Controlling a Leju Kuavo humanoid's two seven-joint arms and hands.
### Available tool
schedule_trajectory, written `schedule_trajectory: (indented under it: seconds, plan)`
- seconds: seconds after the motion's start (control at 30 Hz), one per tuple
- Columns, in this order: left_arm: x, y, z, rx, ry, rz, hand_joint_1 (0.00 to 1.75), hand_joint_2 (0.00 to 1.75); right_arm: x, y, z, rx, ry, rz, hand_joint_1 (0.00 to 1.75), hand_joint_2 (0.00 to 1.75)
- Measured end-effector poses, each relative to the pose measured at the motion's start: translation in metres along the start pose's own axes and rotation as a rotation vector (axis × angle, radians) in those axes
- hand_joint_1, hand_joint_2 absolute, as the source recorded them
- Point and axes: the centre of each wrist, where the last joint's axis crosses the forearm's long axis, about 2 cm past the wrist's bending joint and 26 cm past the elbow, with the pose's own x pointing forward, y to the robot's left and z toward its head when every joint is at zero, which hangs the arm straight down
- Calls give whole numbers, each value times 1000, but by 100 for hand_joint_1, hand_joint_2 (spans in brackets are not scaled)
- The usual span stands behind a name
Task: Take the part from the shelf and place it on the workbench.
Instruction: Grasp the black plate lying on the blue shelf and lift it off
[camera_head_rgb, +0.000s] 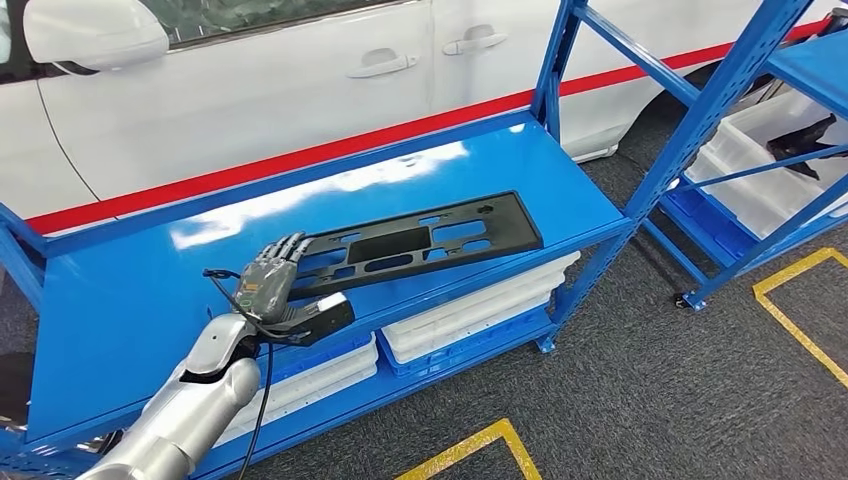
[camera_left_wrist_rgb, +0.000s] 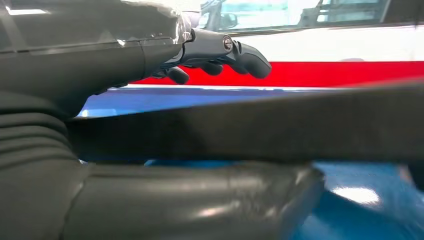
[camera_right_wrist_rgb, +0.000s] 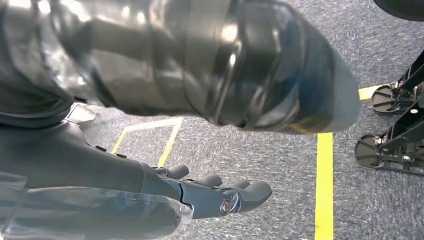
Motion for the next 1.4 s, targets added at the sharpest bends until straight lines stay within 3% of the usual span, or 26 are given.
schedule_trajectory:
  seconds: [0.13, 0.27, 0.47, 0.5, 0.6, 0.63, 1.4]
  plan:
    - [0, -2, 1, -8, -43, 9, 0, 0, 1, -1, 1, 5, 0, 7, 0, 0]
    - [2, -4, 1, -11, -74, -28, 0, 175, 1, -3, 2, 8, 3, 12, 0, 0]
    - [7, -8, 2, -13, -91, -82, 0, 175, 0, -4, 3, 8, 8, 16, 0, 0]
    - [7, -8, 2, -14, -93, -84, 17, 175, 0, -4, 3, 8, 8, 16, 0, 0]
    - [9, -9, 2, -12, -95, -83, 145, 175, 0, -5, 4, 8, 8, 16, 0, 0]
    - [9, -9, 2, -12, -94, -82, 172, 175, 0, -5, 4, 8, 8, 16, 0, 0]
    - [9, -4, -2, -37, -106, -102, 175, 175, 0, -11, 9, 13, 11, 15, 0, 0]
